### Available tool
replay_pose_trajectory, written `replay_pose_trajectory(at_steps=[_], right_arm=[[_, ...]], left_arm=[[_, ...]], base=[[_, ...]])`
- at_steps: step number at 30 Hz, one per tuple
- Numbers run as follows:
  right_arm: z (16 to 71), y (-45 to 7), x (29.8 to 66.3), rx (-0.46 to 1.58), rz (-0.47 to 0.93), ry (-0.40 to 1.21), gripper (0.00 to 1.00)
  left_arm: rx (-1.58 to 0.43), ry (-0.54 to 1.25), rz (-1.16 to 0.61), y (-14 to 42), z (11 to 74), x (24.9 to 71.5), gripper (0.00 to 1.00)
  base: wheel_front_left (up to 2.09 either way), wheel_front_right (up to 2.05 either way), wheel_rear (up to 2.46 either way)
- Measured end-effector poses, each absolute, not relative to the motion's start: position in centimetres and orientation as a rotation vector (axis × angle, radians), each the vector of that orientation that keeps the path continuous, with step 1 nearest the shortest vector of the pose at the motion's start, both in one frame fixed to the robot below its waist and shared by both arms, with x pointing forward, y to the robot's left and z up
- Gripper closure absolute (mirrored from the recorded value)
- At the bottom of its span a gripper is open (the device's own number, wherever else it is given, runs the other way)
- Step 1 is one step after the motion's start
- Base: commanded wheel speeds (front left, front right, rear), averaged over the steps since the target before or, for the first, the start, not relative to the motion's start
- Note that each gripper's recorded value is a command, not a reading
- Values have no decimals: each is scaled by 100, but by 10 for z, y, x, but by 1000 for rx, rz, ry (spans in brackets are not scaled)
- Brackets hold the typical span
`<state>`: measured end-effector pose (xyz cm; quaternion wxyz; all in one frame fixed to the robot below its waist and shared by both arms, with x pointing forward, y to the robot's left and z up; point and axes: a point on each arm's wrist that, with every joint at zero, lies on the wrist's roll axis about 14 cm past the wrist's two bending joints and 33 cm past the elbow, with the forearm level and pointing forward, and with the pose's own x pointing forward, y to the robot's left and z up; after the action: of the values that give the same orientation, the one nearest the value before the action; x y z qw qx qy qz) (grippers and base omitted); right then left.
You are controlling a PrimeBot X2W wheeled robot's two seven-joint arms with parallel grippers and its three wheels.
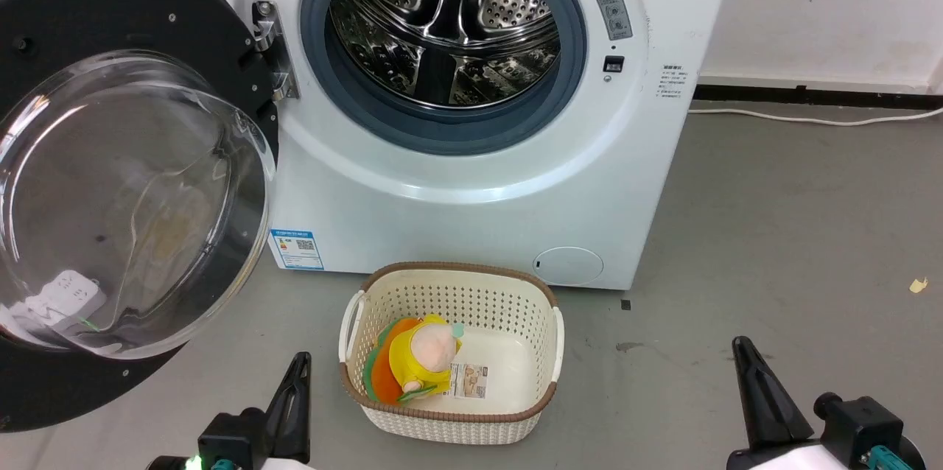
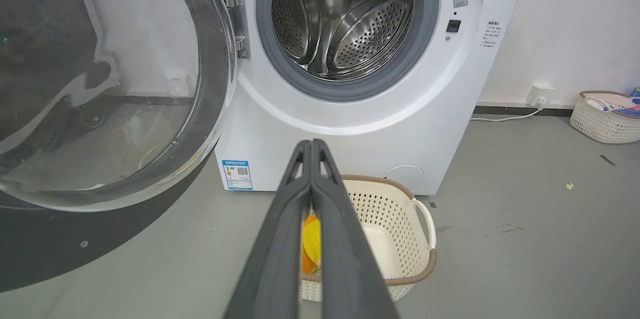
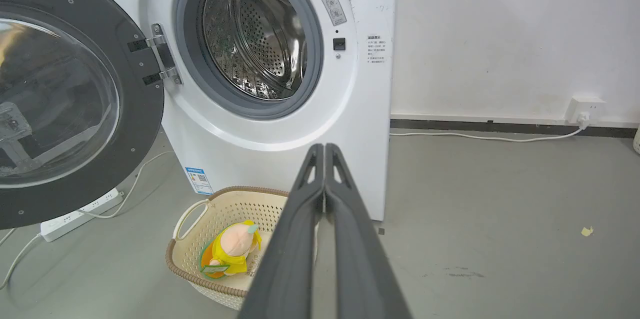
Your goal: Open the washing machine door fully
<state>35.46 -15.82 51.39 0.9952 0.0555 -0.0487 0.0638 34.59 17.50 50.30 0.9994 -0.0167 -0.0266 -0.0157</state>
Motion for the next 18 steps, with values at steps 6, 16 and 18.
replay_pose_trajectory(at_steps=[6,16,18], right_arm=[[514,-158,355,108,128,-91,100],[514,-158,355,93,131,-81,100],[513,-158,356,91,131,-75,100]], left_arm=[[-29,-50,-34,174,503,347,100],[-22,-47,-28,176,506,349,100],[-21,-44,-27,176,505,349,100]], base=[[0,0,0],[0,0,0],[0,0,0]])
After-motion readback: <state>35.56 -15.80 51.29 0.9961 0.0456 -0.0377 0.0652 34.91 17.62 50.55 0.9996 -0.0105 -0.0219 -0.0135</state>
